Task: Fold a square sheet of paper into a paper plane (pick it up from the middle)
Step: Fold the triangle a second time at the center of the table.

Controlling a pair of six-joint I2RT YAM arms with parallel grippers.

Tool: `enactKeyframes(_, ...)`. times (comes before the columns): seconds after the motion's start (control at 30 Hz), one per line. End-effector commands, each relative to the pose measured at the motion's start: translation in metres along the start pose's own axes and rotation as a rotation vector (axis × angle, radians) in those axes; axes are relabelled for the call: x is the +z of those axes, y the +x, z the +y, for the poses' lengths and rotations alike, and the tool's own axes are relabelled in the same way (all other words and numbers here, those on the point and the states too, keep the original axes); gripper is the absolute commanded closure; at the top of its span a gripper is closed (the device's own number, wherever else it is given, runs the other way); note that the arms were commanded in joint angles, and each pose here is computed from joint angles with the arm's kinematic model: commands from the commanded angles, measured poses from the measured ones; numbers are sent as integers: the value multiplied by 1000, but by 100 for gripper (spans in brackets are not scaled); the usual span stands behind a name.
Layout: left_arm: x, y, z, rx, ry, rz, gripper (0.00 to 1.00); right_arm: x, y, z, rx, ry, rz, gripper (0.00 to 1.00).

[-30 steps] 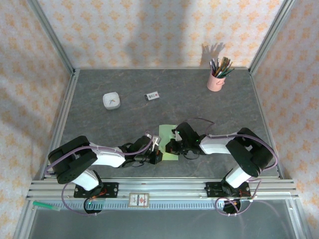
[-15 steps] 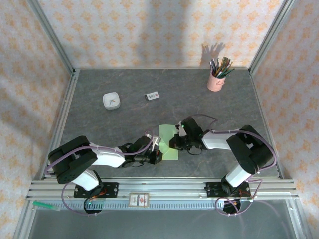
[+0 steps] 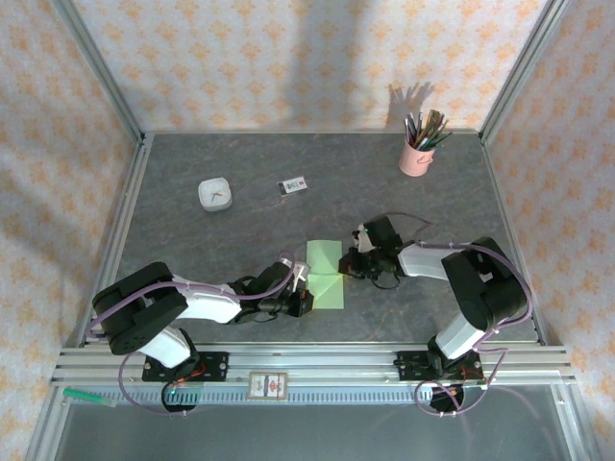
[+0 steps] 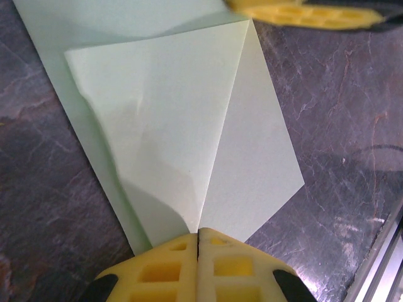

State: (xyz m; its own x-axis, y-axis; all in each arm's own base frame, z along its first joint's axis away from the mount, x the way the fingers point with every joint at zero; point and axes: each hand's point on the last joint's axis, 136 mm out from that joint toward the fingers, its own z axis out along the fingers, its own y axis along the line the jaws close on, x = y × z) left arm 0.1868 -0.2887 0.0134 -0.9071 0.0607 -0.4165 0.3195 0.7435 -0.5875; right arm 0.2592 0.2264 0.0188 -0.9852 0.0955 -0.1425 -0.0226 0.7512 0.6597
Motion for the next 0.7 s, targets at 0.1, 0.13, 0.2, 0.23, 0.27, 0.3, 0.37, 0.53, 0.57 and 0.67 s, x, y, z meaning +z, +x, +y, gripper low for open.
enactKeyframes(0.1,-7,48,65,-48,-256,147,100,-26,-31,-6,-26,87,-108,97)
enactKeyframes(0.13,-7,47,65,-49,-256,147,100,-31,-32,2,-31,62,-124,97)
enactKeyframes(0.2,-7,45,63,-54,-249,140,100,-38,-30,15,-40,24,-149,96)
enactKeyframes(0.23,-7,45,62,-55,-248,137,100,-39,-26,21,-42,2,-152,96)
enactKeyframes(0.27,-7,44,62,-55,-246,135,100,-37,-20,27,-41,-21,-148,96)
enactKeyframes(0.3,-7,43,61,-56,-244,134,100,-34,-14,31,-40,-36,-136,96)
enactKeyframes(0.37,-7,41,59,-55,-239,127,100,-26,0,39,-47,-58,-114,96)
enactKeyframes(0.53,-5,38,55,-49,-231,128,100,-1,23,50,-62,-86,-54,97)
enactKeyframes(0.57,-5,36,53,-47,-228,126,100,4,26,49,-63,-82,-43,97)
enactKeyframes(0.67,-5,31,48,-41,-219,118,100,14,31,37,-57,-46,-25,97)
